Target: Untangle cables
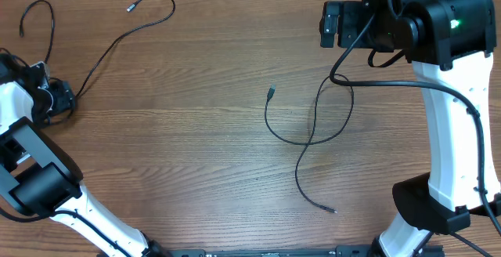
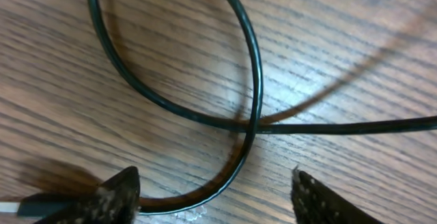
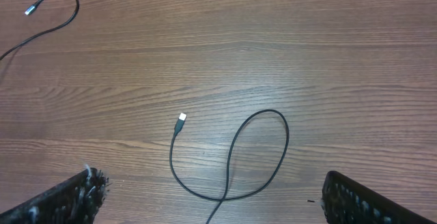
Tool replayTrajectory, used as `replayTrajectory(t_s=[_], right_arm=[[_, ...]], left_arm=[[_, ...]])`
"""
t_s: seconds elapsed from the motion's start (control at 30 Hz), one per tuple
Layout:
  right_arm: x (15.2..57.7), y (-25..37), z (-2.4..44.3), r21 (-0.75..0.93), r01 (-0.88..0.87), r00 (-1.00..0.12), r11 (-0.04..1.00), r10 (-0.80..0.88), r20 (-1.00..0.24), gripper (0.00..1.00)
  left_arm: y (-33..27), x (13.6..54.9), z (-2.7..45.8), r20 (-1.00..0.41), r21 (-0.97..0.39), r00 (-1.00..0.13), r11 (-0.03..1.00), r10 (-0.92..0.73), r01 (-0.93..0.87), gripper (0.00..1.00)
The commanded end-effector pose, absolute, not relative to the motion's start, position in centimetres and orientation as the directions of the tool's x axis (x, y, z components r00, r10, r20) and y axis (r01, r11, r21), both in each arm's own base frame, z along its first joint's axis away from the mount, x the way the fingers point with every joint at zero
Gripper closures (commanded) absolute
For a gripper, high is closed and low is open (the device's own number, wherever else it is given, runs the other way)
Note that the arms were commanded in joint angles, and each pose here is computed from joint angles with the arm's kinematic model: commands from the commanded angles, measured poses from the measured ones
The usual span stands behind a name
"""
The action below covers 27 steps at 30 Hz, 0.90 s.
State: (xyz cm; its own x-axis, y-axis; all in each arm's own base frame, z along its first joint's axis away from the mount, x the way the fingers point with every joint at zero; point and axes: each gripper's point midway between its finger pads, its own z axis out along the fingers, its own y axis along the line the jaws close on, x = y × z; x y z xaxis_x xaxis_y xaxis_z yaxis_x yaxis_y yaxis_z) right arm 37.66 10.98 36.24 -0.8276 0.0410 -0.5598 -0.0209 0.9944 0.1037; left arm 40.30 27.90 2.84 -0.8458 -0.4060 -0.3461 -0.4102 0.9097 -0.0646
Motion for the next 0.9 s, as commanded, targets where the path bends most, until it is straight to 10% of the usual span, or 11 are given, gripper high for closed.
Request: replayTrajectory(t_s=[0.0, 0.2, 0.47, 0.87], right_arm=[[37.5, 10.7, 36.6, 0.101, -0.016, -0.82, 0.995, 0.045, -0.57, 0.0], [37.5, 10.7, 36.6, 0.101, -0.016, -0.82, 0.995, 0.045, -0.571, 0.0], [37.5, 10.7, 36.6, 0.101, -0.016, -0.82, 0.995, 0.045, -0.57, 0.0], [37.5, 10.7, 36.6, 0.101, -0.016, -0.82, 0.995, 0.045, -0.571, 0.0]], left_arm=[[26.7, 39.8, 1.2, -0.325, -0.081, -0.864, 0.921, -0.386, -0.381, 0.31], [26.5, 39.4, -0.2, -0.327, -0.077, -0.863, 0.921, -0.385, -0.382, 0.4], [26.7, 39.2, -0.2, -0.318, -0.066, -0.862, 0.916, -0.395, -0.395, 0.96], [28.4, 39.5, 4.0, -0.368, -0.098, -0.686, 0.76, -0.628, -0.643, 0.96]])
